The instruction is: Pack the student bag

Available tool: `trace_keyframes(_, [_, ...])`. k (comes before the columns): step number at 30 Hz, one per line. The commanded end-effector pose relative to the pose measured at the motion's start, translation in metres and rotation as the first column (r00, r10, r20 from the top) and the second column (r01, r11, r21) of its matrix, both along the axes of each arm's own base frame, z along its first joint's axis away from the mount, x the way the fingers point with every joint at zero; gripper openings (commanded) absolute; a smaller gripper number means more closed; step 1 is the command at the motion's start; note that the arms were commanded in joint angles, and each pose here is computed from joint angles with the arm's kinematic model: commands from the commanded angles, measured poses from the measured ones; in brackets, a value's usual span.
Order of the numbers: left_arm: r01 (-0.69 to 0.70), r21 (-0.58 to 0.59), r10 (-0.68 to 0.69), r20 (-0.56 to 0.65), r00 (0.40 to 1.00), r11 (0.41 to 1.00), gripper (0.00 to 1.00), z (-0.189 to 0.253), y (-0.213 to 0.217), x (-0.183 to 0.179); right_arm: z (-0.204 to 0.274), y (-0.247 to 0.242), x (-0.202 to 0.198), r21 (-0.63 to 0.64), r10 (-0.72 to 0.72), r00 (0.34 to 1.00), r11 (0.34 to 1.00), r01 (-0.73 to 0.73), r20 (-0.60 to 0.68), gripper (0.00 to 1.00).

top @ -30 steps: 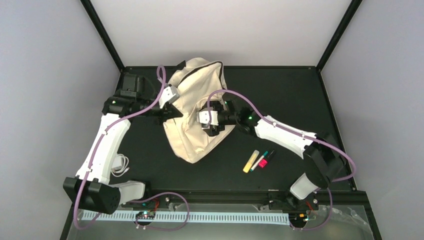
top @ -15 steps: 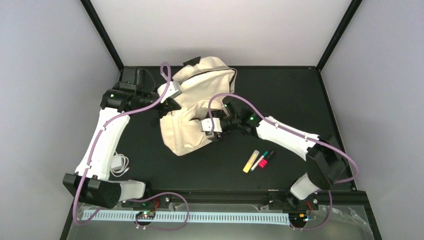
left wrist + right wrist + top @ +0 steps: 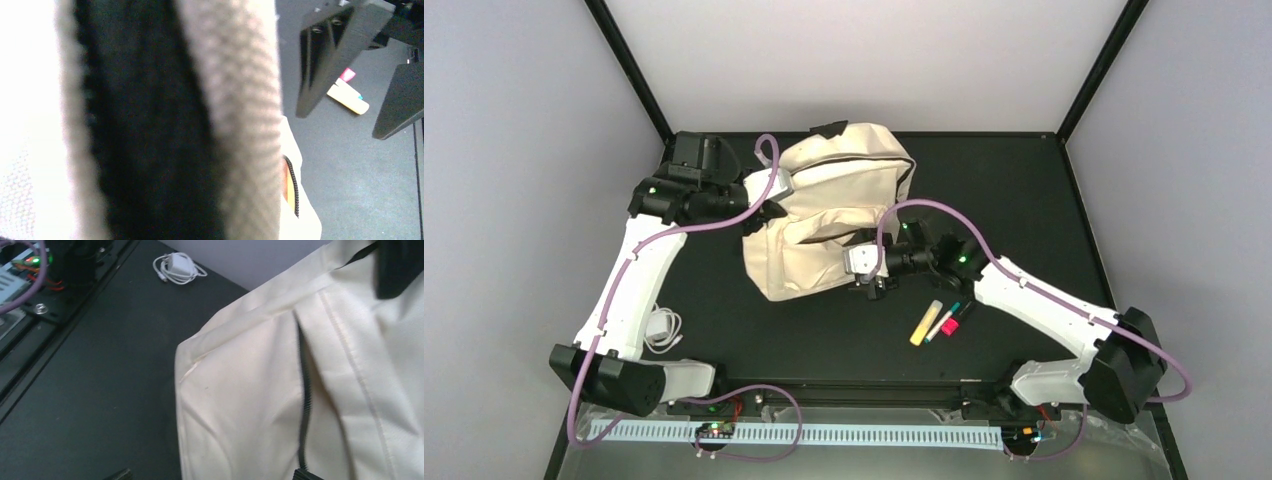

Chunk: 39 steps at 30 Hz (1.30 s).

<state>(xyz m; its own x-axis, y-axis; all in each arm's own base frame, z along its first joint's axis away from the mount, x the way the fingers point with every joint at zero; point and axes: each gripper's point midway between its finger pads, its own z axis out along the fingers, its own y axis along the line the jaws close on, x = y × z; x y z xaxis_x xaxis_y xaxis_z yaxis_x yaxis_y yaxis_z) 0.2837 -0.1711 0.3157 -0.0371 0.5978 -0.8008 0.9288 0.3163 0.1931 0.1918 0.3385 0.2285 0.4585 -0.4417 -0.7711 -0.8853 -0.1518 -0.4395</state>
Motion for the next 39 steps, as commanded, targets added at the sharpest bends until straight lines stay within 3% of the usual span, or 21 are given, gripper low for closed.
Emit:
trace_keyframes(1, [0.089, -0.021, -0.085, 0.15, 0.985, 0.996, 0.02, 0.026, -0.014, -0.003, 0.025, 0.016, 0.026, 0.094, -0.109, 0.994, 0.99, 0.109, -0.012, 0.87])
trace_keyframes(5, [0.088, -0.016, -0.085, 0.154, 0.984, 0.996, 0.02, 0.026, -0.014, -0.002, 0.015, 0.028, 0.051, 0.065, -0.173, 0.985, 0.983, 0.173, -0.002, 0.88])
trace_keyframes(12, [0.089, -0.023, -0.085, 0.14, 0.986, 0.996, 0.02, 0.024, -0.017, -0.002, 0.021, 0.051, 0.049, 0.143, -0.078, 0.996, 0.986, 0.082, -0.031, 0.87])
trace_keyframes(18, [0.047, -0.056, -0.041, 0.106, 0.994, 0.997, 0.01, 0.025, -0.019, 0.004, -0.001, 0.076, 0.029, 0.109, 0.025, 0.993, 0.994, -0.013, -0.112, 0.86])
trace_keyframes(20, [0.021, -0.049, -0.016, 0.104, 0.994, 0.999, 0.02, 0.024, -0.016, 0.009, -0.004, 0.078, 0.024, 0.113, 0.054, 0.99, 0.993, -0.04, -0.128, 0.83])
trace_keyframes(26, [-0.05, 0.025, 0.046, 0.141, 0.989, 0.998, 0.02, 0.016, -0.004, 0.02, 0.0, 0.063, 0.004, 0.052, 0.05, 0.978, 0.998, -0.04, -0.201, 0.55])
trace_keyframes(29, [-0.109, 0.064, 0.097, 0.167, 0.981, 0.992, 0.02, 0.009, 0.004, 0.032, -0.014, 0.053, -0.013, 0.001, 0.029, 0.981, 1.0, -0.03, -0.192, 0.46])
trace_keyframes(33, [-0.145, 0.071, 0.131, 0.176, 0.976, 0.987, 0.01, 0.008, 0.008, 0.038, -0.038, 0.042, -0.033, -0.063, 0.013, 0.975, 0.998, -0.028, -0.224, 0.43])
trace_keyframes(39, [-0.12, 0.044, 0.113, 0.143, 0.983, 0.992, 0.02, 0.008, 0.004, 0.026, -0.032, 0.036, -0.024, -0.074, -0.096, 0.971, 0.994, 0.082, -0.219, 0.45])
